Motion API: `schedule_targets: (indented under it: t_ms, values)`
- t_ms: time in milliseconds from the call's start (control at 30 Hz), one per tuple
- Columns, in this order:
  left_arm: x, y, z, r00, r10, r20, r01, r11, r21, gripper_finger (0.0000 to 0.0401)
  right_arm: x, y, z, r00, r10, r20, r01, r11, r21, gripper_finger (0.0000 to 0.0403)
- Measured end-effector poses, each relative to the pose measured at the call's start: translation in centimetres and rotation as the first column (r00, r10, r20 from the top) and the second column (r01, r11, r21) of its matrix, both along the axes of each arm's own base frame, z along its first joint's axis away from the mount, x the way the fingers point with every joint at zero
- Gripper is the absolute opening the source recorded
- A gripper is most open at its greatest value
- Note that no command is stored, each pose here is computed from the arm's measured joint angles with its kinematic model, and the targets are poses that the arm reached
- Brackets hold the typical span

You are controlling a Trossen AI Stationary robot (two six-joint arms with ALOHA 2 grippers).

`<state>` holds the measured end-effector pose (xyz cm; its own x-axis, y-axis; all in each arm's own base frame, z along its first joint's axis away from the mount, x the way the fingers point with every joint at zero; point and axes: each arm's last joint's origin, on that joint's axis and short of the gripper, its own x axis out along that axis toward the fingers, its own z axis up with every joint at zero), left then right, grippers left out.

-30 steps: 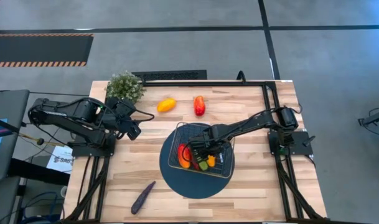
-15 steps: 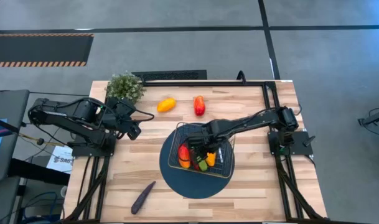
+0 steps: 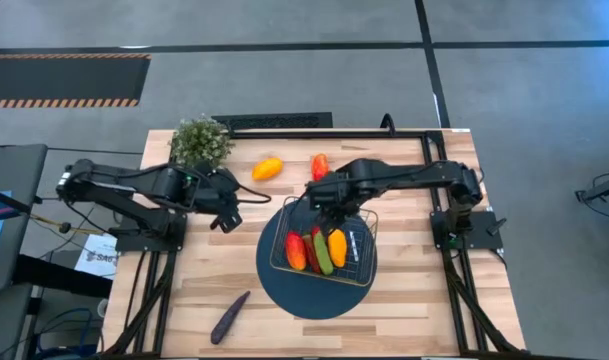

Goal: Build produce basket
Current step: Put the eggplant into the gold wire basket

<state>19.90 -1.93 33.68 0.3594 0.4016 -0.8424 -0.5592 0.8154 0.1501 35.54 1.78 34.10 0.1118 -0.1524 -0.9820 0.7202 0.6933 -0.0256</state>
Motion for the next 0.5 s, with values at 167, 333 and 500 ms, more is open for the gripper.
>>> schedule_targets:
  t_ms: [167, 333, 500]
  values:
    - [0.2, -0.9, -0.5, 1.0, 0.012, -0.015, -0.014, 0.993, -0.115, 0.024, -0.8, -0.8, 1.0, 0.999, 0.028, 0.022, -0.027, 0.999, -0.032, 0.0218]
    - [-0.7, -2.5, -0.6, 0.998, 0.057, -0.037, -0.064, 0.972, -0.225, 0.024, -1.9, -2.0, 2.4, 0.995, 0.085, 0.044, -0.083, 0.995, -0.048, 0.0218]
    - [-1.5, -4.7, -0.8, 0.991, 0.099, -0.092, -0.128, 0.914, -0.386, 0.024, -3.0, -3.7, 3.6, 0.988, 0.146, 0.054, -0.141, 0.987, -0.082, 0.0218]
